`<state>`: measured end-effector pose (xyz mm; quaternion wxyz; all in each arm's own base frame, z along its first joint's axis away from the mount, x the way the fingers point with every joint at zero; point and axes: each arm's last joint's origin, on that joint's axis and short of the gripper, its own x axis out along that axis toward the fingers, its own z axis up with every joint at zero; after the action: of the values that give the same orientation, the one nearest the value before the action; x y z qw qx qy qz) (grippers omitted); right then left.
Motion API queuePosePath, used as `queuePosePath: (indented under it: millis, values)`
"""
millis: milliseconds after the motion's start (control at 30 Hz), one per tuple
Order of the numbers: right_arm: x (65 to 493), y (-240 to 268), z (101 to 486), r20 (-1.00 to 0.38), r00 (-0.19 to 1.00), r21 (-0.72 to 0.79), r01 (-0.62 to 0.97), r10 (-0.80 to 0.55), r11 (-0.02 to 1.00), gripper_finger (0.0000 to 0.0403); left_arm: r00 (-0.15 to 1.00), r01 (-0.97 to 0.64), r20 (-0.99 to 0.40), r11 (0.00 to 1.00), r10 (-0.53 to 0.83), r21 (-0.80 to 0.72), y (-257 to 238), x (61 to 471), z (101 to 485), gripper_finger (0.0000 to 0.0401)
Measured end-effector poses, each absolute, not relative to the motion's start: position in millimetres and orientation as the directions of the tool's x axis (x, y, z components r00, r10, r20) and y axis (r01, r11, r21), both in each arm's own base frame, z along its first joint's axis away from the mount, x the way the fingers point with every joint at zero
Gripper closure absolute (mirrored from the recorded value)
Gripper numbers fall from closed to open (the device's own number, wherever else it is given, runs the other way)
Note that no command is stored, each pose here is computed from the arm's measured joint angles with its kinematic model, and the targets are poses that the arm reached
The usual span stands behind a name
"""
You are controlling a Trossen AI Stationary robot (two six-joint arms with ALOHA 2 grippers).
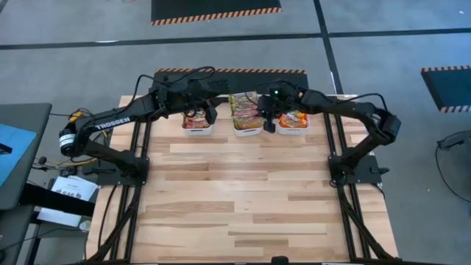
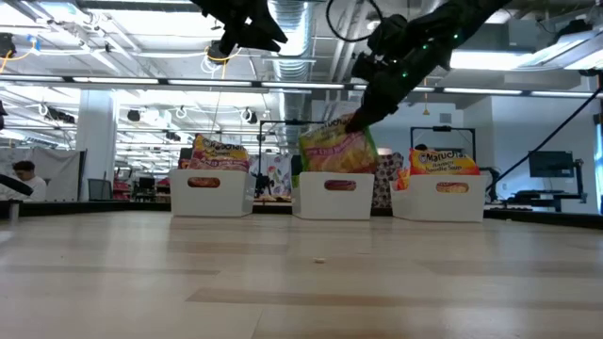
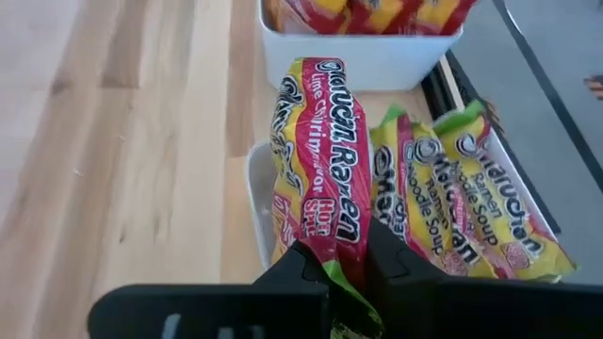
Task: Sort Maruchan noodles
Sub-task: Put the green noodle pack into the middle white bin
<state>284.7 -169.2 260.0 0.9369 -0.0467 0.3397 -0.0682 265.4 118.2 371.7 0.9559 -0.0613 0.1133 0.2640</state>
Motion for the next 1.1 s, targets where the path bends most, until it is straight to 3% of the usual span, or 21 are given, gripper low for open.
queuePosePath:
  millis: [667,1100]
  values:
    - [320,-177,238,-0.734,0.656,-0.137,0.114,-0.178,0.984,0.0372,0.822,-0.519,-0.299,0.854,0.485,-0.043,118,264,367,0.0269]
    - [314,-172,232,-0.804,0.563,-0.097,0.196,-0.193,0.976,0.0287,0.819,-0.508,-0.309,0.861,0.484,0.001,118,264,366,0.0269]
